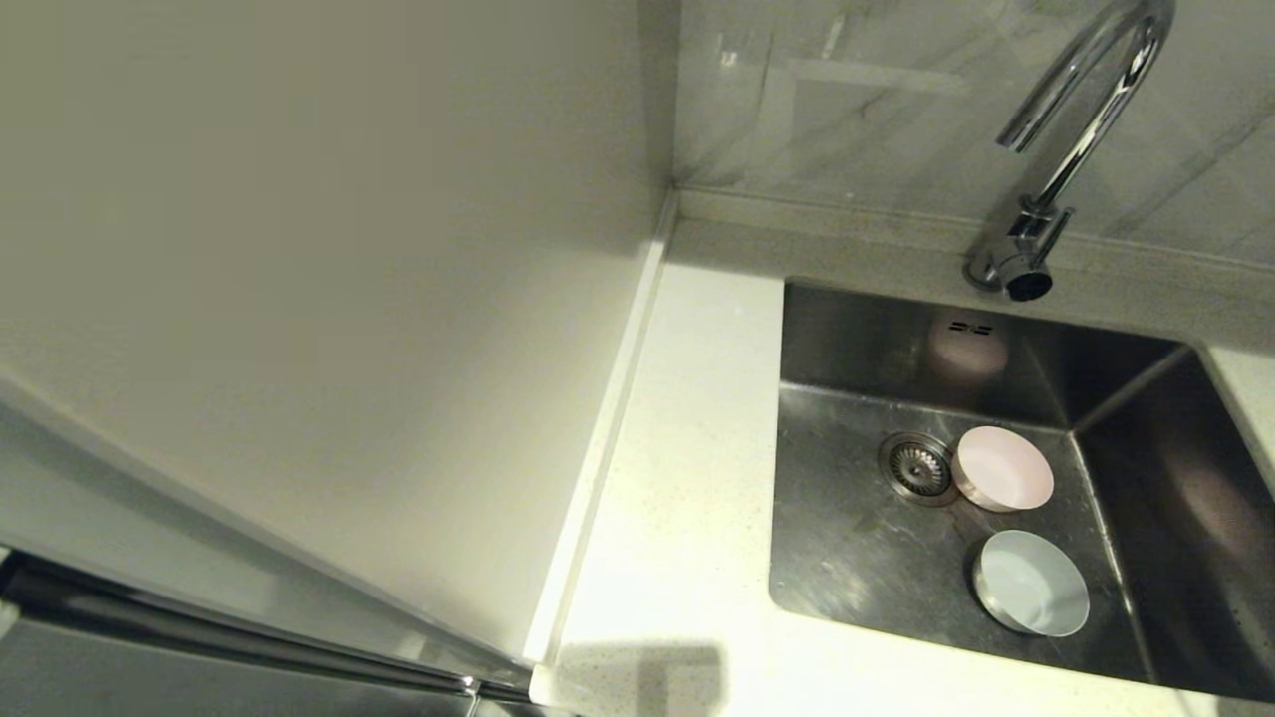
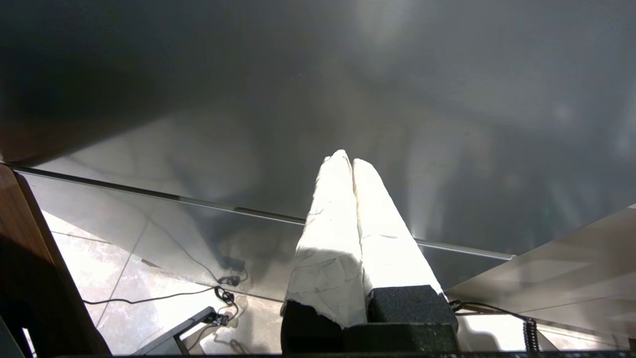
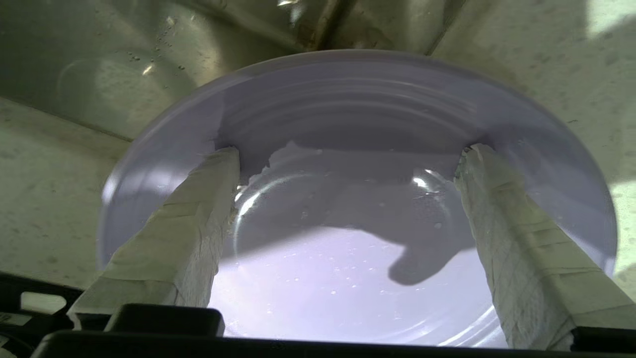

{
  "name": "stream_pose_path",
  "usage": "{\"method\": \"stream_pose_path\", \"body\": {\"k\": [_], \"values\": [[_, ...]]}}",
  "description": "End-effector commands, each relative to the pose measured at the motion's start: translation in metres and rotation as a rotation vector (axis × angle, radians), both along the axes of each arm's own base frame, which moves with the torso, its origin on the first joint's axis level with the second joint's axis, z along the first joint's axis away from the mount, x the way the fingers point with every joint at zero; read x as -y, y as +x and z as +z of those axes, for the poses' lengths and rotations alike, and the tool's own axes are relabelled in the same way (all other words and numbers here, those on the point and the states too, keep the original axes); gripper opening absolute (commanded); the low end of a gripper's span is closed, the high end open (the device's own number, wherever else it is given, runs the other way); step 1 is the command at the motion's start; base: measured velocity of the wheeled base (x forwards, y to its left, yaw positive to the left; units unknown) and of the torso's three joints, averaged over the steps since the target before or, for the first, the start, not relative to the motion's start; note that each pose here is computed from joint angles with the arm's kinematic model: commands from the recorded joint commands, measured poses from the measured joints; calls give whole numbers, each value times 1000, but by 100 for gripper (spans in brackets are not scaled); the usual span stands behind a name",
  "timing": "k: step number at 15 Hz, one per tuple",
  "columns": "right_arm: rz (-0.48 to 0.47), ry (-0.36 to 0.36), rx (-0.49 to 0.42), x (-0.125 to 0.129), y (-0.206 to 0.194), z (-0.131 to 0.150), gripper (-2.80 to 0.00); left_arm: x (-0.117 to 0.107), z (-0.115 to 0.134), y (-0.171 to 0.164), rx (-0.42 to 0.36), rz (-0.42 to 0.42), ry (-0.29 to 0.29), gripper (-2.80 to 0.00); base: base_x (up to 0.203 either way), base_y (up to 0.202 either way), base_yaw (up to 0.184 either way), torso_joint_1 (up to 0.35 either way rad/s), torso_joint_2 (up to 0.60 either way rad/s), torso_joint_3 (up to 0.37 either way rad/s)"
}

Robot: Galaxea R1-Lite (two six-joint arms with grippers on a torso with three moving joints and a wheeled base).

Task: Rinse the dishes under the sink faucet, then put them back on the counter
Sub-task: Put a plate into the sink

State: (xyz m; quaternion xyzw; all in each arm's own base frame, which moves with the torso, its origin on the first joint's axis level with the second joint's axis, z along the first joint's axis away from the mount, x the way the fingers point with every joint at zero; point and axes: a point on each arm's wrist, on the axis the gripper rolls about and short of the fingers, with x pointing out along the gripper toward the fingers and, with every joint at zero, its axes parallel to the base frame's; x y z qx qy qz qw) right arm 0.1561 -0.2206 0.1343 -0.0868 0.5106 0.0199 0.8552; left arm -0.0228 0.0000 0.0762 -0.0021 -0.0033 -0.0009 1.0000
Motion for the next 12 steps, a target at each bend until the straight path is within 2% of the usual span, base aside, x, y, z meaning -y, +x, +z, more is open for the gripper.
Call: {"method": "stream_pose_path", "body": {"k": [1, 7, 12], "values": [[-12, -31, 17, 3, -4, 5, 0, 0, -1, 0, -4, 0, 0, -280, 0, 0, 0, 0, 0, 0], [-87, -46, 21, 15, -20, 5, 0, 0, -1, 0, -3, 0, 0, -280, 0, 0, 0, 0, 0, 0], [-91, -51, 35, 15, -22, 8, 0, 0, -1, 0, -2, 0, 0, -280, 0, 0, 0, 0, 0, 0]]}}
